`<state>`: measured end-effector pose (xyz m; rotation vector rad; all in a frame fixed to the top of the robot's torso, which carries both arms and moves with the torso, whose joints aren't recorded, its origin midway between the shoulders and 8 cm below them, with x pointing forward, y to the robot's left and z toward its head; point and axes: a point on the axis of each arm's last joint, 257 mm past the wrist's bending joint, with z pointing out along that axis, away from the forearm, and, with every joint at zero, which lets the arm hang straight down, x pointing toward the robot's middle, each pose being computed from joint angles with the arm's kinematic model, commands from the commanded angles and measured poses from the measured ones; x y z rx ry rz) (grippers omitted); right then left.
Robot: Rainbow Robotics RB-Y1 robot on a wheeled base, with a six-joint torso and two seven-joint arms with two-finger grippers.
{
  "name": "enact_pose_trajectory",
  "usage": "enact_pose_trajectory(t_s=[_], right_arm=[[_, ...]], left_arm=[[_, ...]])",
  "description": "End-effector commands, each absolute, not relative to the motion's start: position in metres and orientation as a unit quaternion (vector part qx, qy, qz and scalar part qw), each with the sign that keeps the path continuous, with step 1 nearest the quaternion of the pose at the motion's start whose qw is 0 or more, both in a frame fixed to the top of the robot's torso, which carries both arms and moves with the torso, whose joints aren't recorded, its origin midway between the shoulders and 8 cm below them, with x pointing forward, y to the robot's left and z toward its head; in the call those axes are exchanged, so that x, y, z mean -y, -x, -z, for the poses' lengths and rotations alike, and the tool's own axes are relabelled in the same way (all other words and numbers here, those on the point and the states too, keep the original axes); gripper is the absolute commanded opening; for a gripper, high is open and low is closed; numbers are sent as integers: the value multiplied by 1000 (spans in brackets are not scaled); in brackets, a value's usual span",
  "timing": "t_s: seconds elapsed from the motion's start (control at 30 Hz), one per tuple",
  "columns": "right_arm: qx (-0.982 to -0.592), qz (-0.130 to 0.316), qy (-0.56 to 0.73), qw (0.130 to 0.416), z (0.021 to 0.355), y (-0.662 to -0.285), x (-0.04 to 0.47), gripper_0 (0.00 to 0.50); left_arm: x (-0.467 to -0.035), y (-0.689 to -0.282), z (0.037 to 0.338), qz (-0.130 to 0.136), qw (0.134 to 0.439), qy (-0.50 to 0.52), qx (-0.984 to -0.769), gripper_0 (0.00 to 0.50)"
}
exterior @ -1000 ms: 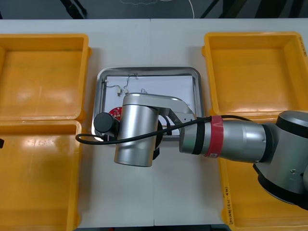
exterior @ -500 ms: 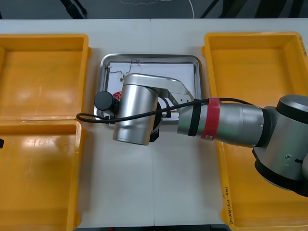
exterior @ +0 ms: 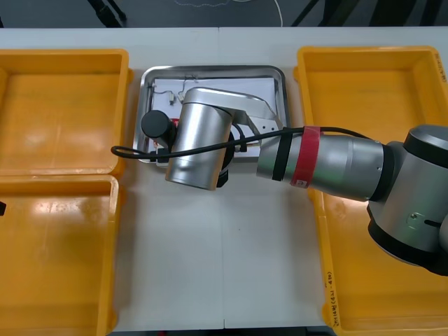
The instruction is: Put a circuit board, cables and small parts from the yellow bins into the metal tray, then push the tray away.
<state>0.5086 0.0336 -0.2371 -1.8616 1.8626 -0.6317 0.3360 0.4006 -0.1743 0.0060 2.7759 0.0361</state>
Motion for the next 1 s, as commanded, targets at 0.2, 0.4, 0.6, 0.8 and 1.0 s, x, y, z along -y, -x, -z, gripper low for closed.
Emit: enact_pose_trajectory(t_s=[0.2, 0.4, 0.6, 0.8, 1.0], right_arm=[[-643, 241, 679, 259, 192, -538, -59, 0], [-638, 252, 677, 266, 183, -547, -59, 0], [-640, 256, 671, 274, 174, -559, -57, 0], [-640, 258, 665, 285, 166, -570, -57, 0], [-635, 263, 664, 297, 156, -581, -58, 0]], left_arm=[[-414, -331, 162, -42, 186, -31, -981, 500], [-414, -331, 162, -42, 186, -31, -981, 500], [-414, -331, 162, -42, 186, -31, -981, 500], [-414, -331, 162, -42, 186, -31, -981, 500], [-414, -331, 162, -42, 186, -31, -981, 500]])
